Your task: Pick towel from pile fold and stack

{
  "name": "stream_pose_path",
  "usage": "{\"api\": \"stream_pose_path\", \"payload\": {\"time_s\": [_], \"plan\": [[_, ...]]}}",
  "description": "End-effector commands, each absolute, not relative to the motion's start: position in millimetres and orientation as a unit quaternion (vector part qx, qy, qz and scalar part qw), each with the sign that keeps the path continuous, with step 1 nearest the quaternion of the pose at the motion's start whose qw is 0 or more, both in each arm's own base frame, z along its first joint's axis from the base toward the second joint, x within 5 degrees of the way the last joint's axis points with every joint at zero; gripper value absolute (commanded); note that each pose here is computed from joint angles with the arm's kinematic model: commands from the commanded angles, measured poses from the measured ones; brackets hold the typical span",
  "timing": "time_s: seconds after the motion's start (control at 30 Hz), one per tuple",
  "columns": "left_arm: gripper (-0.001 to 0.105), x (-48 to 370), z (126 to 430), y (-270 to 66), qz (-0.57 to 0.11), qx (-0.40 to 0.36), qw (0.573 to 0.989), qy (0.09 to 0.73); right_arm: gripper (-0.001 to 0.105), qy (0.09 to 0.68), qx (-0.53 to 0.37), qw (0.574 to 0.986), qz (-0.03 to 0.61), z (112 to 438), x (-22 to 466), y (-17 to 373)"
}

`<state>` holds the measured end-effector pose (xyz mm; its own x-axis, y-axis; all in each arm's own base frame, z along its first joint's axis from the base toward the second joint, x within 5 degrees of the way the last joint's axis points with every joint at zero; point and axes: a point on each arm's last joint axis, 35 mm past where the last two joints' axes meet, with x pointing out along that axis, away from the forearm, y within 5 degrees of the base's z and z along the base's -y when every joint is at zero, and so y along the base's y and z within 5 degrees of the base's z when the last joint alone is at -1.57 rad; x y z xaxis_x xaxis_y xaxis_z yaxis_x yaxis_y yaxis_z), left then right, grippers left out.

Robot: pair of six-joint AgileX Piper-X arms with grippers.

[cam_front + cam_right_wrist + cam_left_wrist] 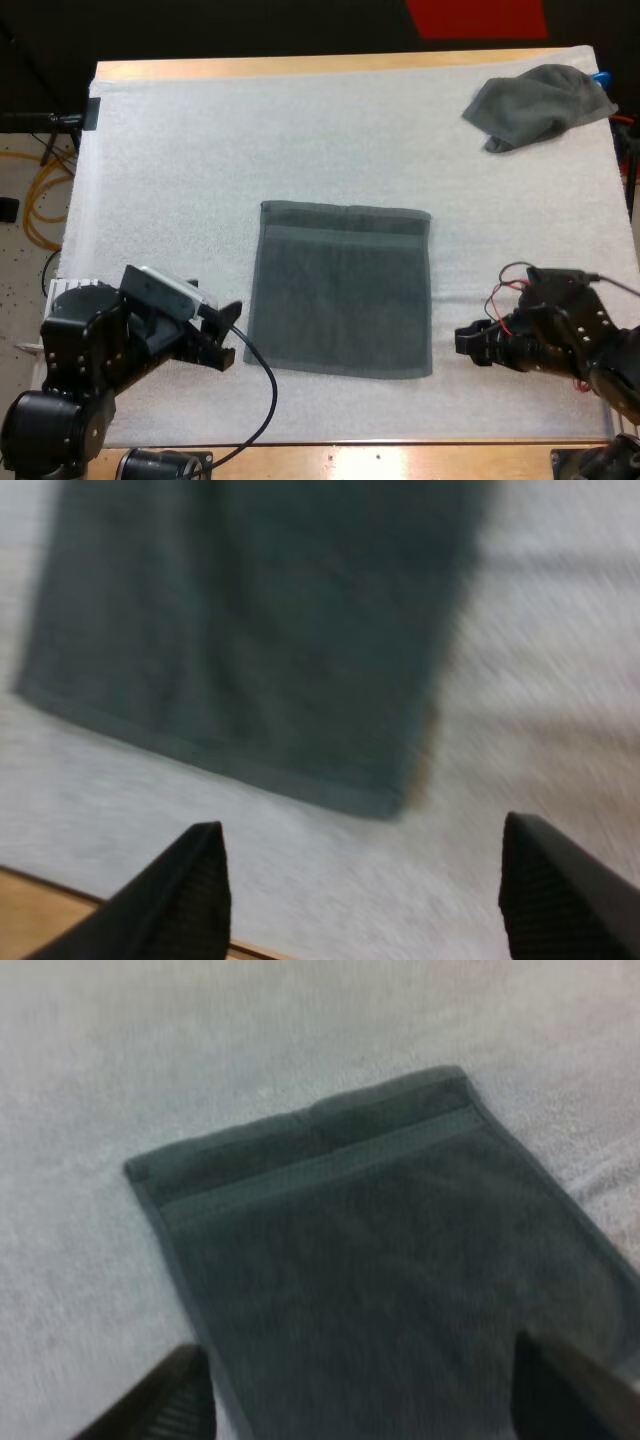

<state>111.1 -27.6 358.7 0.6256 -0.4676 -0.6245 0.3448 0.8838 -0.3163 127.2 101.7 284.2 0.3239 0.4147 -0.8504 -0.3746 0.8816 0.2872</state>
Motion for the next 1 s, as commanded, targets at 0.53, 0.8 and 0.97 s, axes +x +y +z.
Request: {"api": "stream_pose_path", "payload": {"time_s": [0.53,0.8,0.97], "plan": [[0.074,110.2,271.2,-27.5,-0.201,-0.109,0.839,0.493,0.057,0.597,0.203,0.738,0.243,162.8,140.5,122.0],[0.074,112.3,272.5,-27.8,-0.203,-0.108,0.845,0.483,0.057,0.632,0.235,0.691,0.263,130.8,156.1,138.6],[0.074,112.3,272.5,-27.8,-0.203,-0.108,0.845,0.483,0.034,0.634,0.249,0.683,0.264,124.1,160.3,142.5]]}}
